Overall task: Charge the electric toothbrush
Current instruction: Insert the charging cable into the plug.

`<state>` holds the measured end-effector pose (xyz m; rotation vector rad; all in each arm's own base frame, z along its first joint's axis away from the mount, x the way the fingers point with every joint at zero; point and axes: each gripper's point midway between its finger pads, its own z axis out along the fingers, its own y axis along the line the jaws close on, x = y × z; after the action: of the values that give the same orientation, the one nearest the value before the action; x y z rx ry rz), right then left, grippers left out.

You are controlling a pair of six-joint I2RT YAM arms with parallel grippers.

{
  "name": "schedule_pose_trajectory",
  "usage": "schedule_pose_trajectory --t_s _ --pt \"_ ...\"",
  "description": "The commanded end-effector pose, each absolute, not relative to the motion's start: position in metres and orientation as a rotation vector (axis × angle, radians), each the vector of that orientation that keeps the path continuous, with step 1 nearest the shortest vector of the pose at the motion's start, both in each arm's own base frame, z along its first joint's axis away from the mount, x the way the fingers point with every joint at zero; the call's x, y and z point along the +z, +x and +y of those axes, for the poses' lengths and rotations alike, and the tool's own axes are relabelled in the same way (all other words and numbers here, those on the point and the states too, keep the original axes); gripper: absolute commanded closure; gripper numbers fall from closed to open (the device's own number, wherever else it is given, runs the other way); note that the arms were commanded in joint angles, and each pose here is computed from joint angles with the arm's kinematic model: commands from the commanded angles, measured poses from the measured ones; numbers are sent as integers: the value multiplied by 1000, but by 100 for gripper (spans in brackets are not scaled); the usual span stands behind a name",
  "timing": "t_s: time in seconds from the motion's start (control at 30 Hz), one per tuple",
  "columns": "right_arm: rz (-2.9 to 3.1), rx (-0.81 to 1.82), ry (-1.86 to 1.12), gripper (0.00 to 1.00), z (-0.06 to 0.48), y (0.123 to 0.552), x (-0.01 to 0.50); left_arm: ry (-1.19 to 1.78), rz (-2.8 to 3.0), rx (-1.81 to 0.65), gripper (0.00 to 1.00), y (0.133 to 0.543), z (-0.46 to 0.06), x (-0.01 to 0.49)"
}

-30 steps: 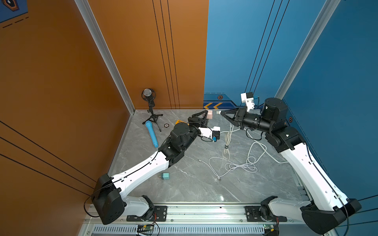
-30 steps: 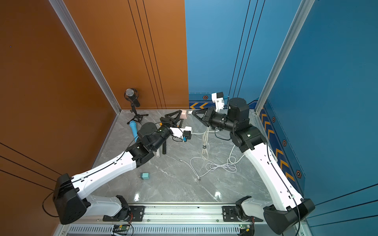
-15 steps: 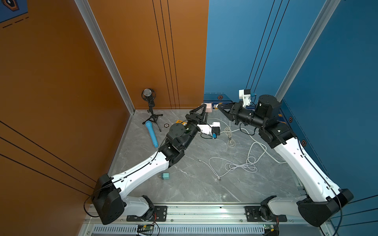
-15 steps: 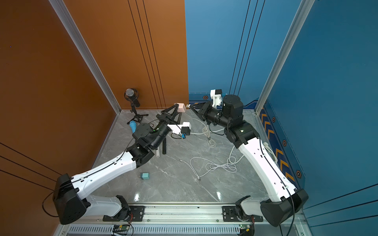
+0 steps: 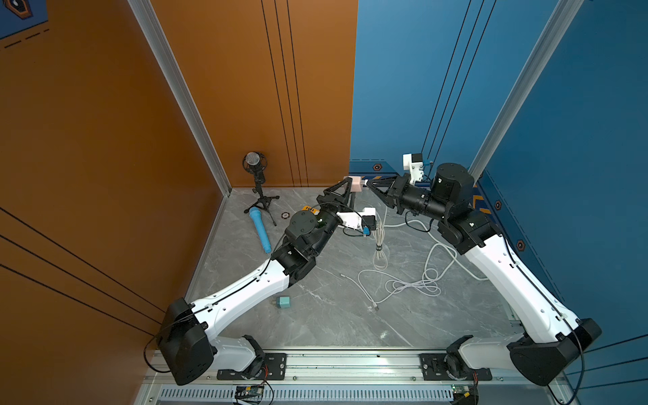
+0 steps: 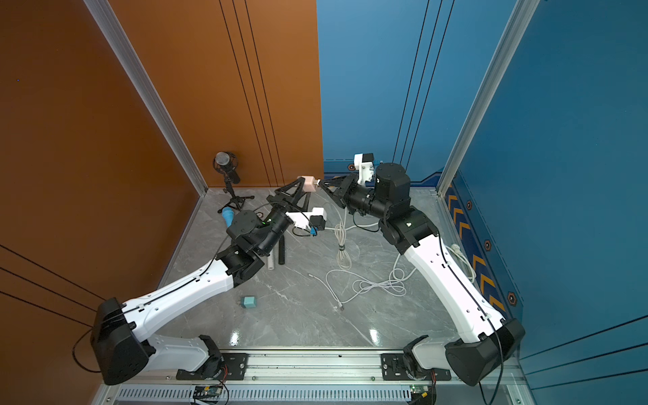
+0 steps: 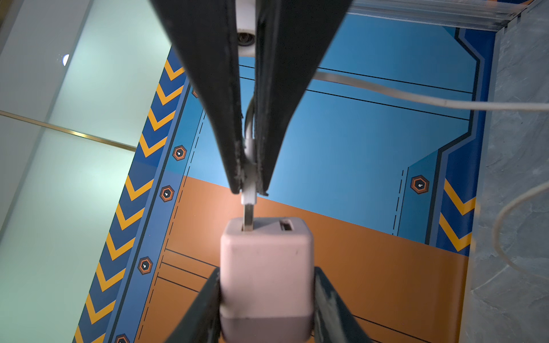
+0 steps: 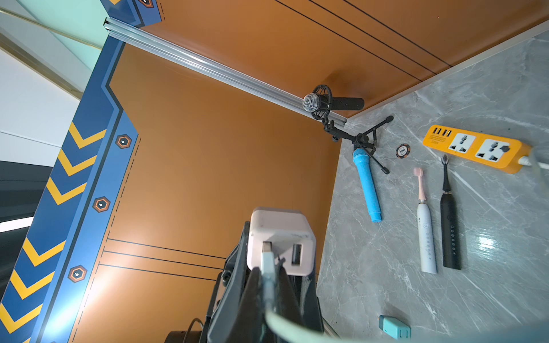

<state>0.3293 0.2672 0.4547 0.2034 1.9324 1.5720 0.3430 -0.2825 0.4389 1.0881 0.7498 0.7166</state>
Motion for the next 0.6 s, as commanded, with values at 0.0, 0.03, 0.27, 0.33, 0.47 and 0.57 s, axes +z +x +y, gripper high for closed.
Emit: schedule_pose_trajectory --t_s 0.0,0.03,0.27,0.33,0.47,0.57 --pt "1955 1601 127 100 278 320 458 1021 699 686 94 337 -283 466" --pt "1963 1601 121 100 278 319 457 1026 693 681 95 336 -284 465" --pt "2027 1657 168 100 283 321 447 1088 637 715 100 337 -300 457" --pt "2051 1683 204 100 284 322 442 1091 627 711 100 336 -302 458" --pt "2037 1701 262 100 281 329 440 1099 600 673 100 328 -308 459" --pt "2052 1656 236 100 281 334 437 1126 544 617 100 311 -323 457"
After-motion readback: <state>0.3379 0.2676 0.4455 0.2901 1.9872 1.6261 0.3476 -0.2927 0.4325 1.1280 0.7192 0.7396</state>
